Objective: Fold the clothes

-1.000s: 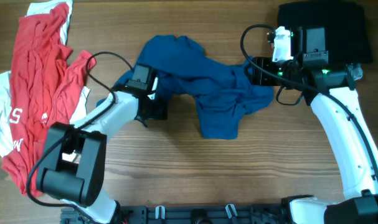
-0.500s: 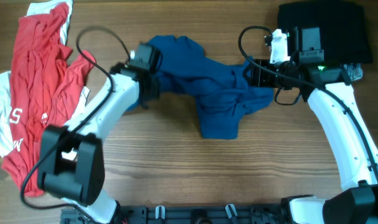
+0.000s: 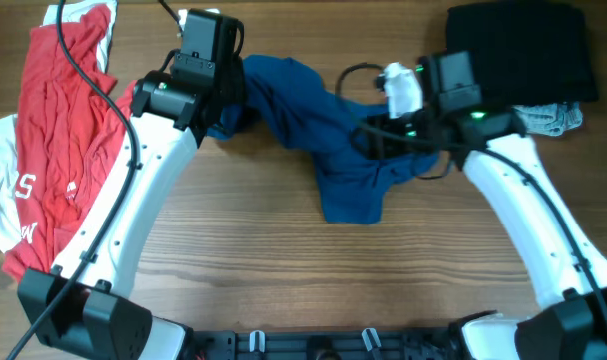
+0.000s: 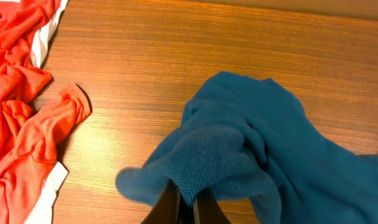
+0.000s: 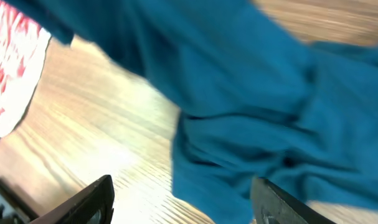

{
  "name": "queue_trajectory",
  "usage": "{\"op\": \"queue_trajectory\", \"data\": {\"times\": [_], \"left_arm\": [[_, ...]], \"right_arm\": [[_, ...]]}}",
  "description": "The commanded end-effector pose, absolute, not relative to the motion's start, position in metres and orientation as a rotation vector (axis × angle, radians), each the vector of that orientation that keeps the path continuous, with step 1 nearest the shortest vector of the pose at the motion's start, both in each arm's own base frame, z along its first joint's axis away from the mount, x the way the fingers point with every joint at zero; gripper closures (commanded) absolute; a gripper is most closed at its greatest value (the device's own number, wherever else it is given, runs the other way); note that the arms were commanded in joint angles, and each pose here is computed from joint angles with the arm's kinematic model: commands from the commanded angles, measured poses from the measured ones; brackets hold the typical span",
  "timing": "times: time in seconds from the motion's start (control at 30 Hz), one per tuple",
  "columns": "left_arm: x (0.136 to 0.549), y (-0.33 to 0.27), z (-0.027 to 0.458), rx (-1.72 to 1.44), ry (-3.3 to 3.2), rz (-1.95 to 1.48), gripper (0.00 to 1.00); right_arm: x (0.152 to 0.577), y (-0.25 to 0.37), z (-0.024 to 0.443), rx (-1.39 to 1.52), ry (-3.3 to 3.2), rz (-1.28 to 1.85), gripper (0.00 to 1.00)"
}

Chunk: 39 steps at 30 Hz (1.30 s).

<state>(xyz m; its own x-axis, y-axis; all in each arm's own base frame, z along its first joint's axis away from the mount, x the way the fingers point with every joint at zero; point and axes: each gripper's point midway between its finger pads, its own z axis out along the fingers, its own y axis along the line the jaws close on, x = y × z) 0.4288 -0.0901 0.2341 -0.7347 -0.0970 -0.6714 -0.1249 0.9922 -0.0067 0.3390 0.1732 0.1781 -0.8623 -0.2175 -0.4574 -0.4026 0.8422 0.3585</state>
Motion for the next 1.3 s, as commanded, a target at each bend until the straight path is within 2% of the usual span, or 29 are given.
{"op": "queue_trajectory", "data": {"times": [0.0,0.2,0.47,0.67,0.77,0.83,0.87,0.93,0.97,1.1,1.27], "left_arm": [[0.422,-0.08,0.272,-0.176,2.31,0.049,0.96],[0.41,-0.076,0.301,-0.157,2.243,0.032,0.96],[0.402,-0.069,0.321,-0.176,2.192,0.033,0.95],[0.401,-0.061,0.324,-0.202,2.176,0.084,0.94],[0.402,-0.056,0.325,-0.218,2.164,0.114,0.93],[0.402,-0.054,0.326,-0.223,2.161,0.119,0.93],[0.402,-0.052,0.326,-0.228,2.161,0.122,0.93],[0.403,-0.044,0.325,-0.25,2.16,0.133,0.93],[0.404,-0.035,0.325,-0.274,2.158,0.146,0.94],[0.403,-0.014,0.327,-0.331,2.149,0.174,0.95],[0.398,0.009,0.334,-0.392,2.125,0.197,0.96]], "right_arm": [[0.34,0.205,0.138,-0.601,2.661,0.582,0.29],[0.347,0.215,0.079,-0.557,2.787,0.387,0.29],[0.361,0.21,0.048,-0.451,2.825,0.282,0.29],[0.348,0.211,0.026,-0.351,2.934,0.311,0.29],[0.342,0.211,0.024,-0.266,2.979,0.337,0.33],[0.338,0.209,0.023,-0.223,3.005,0.33,0.42],[0.337,0.208,0.023,-0.203,3.011,0.327,0.6],[0.34,0.205,0.023,-0.188,3.007,0.323,0.9],[0.348,0.198,0.028,-0.152,2.99,0.329,0.96],[0.369,0.171,0.071,-0.098,2.897,0.349,0.96],[0.39,0.121,0.169,-0.042,2.673,0.361,0.96]]}}
